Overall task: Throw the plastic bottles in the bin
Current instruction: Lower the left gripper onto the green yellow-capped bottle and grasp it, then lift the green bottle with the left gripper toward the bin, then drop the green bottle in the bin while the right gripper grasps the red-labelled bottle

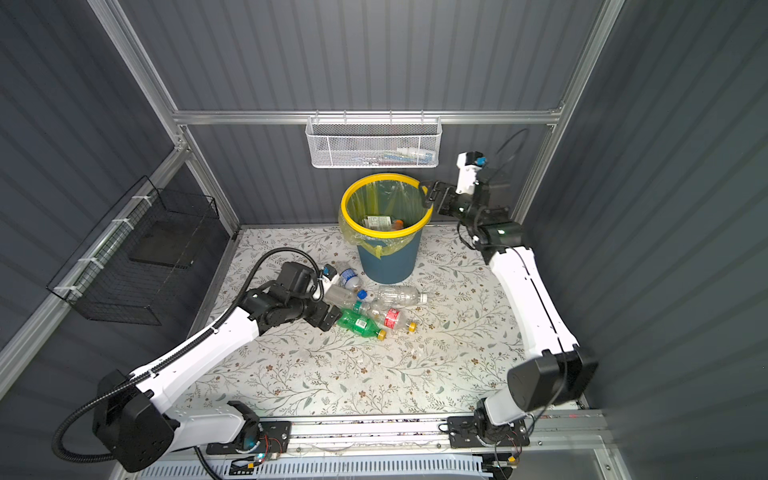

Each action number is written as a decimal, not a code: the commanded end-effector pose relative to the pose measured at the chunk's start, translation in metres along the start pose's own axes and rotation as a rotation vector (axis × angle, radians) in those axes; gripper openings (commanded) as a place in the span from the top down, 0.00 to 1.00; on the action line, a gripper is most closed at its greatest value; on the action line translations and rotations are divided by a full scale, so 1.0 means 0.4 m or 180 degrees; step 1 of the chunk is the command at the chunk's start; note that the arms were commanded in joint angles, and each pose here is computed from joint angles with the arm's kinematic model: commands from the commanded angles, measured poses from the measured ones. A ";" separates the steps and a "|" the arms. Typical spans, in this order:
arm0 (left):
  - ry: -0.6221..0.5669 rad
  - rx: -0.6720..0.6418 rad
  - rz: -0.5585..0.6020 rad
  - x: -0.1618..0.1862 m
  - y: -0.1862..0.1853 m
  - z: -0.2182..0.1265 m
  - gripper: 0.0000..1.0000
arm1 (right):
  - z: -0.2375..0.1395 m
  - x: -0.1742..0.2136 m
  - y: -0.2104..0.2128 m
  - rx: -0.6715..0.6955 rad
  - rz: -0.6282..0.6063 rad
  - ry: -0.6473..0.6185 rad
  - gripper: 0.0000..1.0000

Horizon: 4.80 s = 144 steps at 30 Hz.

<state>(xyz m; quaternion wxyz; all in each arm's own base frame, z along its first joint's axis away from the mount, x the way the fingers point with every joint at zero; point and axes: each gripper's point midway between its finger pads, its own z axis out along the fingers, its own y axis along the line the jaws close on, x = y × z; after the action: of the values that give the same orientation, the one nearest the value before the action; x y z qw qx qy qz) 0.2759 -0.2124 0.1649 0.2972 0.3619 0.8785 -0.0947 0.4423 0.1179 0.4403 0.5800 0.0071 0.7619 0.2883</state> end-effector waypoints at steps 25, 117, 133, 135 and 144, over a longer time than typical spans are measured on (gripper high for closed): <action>0.0809 0.0322 0.1960 0.071 -0.122 0.245 0.08 | -0.223 0.196 -0.262 0.0507 0.0760 -0.0203 0.01; -0.4128 -0.1086 0.0394 -0.559 -0.036 -0.741 0.48 | -0.079 0.664 -0.257 0.0656 0.1308 0.1314 0.07; -0.3033 -0.0779 -0.0491 -0.779 0.143 -0.446 0.00 | -0.111 0.718 -0.249 0.0701 0.1133 0.1483 0.06; -0.3004 -0.0880 -0.0504 -0.744 0.152 -0.462 0.00 | -0.109 0.727 -0.249 0.0723 0.1011 0.1579 0.06; -0.2404 -0.1211 -0.1001 -0.462 0.263 -0.375 0.00 | -0.116 0.756 -0.158 0.0327 0.0142 0.2024 0.06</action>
<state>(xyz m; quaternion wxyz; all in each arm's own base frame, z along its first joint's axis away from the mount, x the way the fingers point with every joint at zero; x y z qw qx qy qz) 0.3719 -0.2081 0.4609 0.6884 0.1355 0.7018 -0.1233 0.3301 0.1375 0.1481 0.3071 0.0357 0.9132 0.2654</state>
